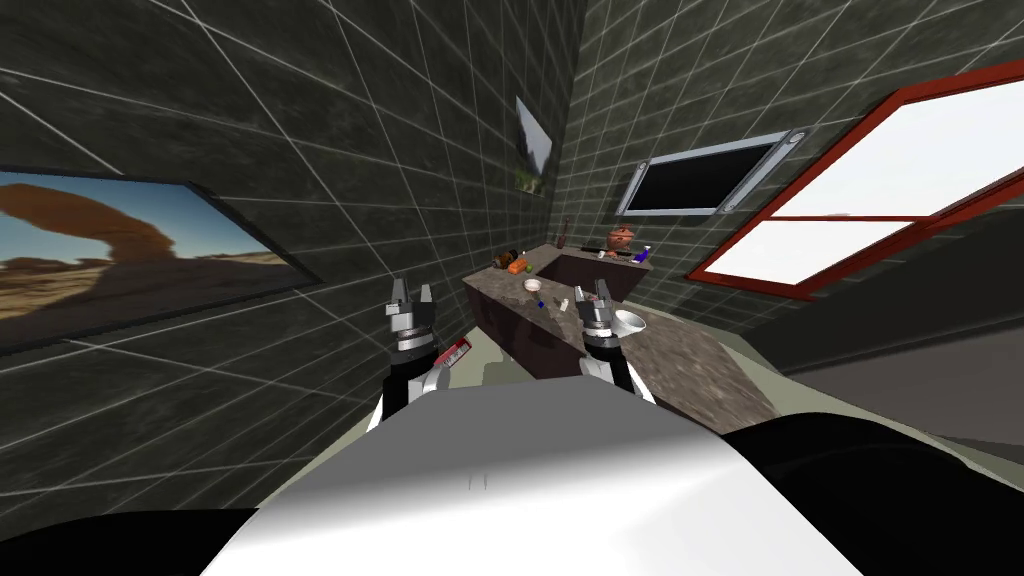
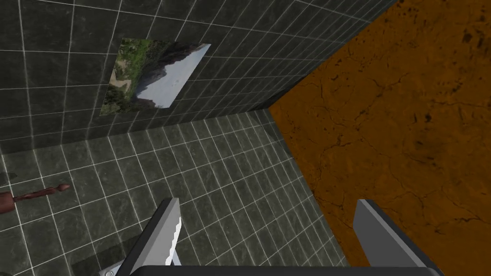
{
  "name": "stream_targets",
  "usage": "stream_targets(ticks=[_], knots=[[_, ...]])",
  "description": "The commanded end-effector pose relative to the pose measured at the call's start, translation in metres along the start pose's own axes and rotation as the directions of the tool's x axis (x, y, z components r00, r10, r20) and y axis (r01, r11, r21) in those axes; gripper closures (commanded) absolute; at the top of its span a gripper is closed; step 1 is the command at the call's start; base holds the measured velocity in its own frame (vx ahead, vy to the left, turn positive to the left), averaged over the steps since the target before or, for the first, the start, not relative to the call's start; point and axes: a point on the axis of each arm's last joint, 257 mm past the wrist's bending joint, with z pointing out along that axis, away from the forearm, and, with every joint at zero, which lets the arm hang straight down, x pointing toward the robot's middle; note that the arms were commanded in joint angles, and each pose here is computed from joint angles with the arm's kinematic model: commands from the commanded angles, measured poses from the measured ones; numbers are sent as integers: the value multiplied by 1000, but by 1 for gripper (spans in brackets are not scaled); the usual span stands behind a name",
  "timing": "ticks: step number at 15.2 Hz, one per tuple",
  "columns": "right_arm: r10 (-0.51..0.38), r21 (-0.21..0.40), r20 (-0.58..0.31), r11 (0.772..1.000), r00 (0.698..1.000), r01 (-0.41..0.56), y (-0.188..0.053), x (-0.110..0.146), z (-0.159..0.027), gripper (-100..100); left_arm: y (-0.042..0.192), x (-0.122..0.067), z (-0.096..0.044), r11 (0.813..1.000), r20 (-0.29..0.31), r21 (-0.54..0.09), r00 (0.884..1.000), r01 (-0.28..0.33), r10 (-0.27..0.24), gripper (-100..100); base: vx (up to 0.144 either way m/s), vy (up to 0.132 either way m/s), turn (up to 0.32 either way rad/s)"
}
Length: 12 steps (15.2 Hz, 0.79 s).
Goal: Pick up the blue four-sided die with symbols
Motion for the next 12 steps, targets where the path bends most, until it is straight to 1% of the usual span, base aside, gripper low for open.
stream_targets(ticks=[1, 3, 4, 5, 6, 7, 8, 9, 10, 11, 12], knots=[[-33, 30, -35, 999, 999, 34, -11, 3, -2, -100, 0, 0, 0, 1000, 0, 0, 1000, 0, 0, 0, 18, 69, 63], [-96, 85, -101, 991, 990, 104, -36, 8, -8, -100, 0, 0, 0, 1000, 0, 0, 1000, 0, 0, 0, 24, 76, 88], [-99, 90, -108, 990, 989, 108, -38, 8, -9, -100, 0, 0, 0, 1000, 0, 0, 1000, 0, 0, 0, 26, 75, 77], [-134, 119, -148, 981, 980, 152, -53, 9, -14, -100, 0, 0, 0, 1000, 0, 0, 1000, 0, 0, 0, 25, 73, 77], [-134, 120, -148, 981, 980, 152, -53, 9, -14, -100, 0, 0, 0, 1000, 0, 0, 1000, 0, 0, 0, 22, 69, 59], [-170, 148, -191, 969, 967, 200, -68, 9, -20, -100, 0, 0, 0, 1000, 0, 0, 1000, 0, 0, 0, 29, 73, 89], [-170, 148, -191, 969, 967, 200, -68, 9, -20, -100, 0, 0, 0, 1000, 0, 0, 1000, 0, 0, 0, 25, 67, 71], [-207, 174, -236, 952, 950, 250, -84, 8, -26, -100, 0, 0, 0, 1000, 0, 0, 1000, 0, 0, 0, 22, 72, 84], [-207, 174, -237, 952, 949, 251, -85, 8, -27, -100, 0, 0, 0, 1000, 0, 0, 1000, 0, 0, 0, 19, 66, 63], [-243, 198, -283, 932, 928, 305, -101, 5, -34, -100, 0, 0, 0, 1000, 0, 0, 1000, 0, 0, 0, 22, 78, 76], [-244, 198, -284, 931, 927, 306, -101, 5, -34, -100, 0, 0, 0, 1000, 0, 0, 1000, 0, 0, 0, 23, 75, 63]])
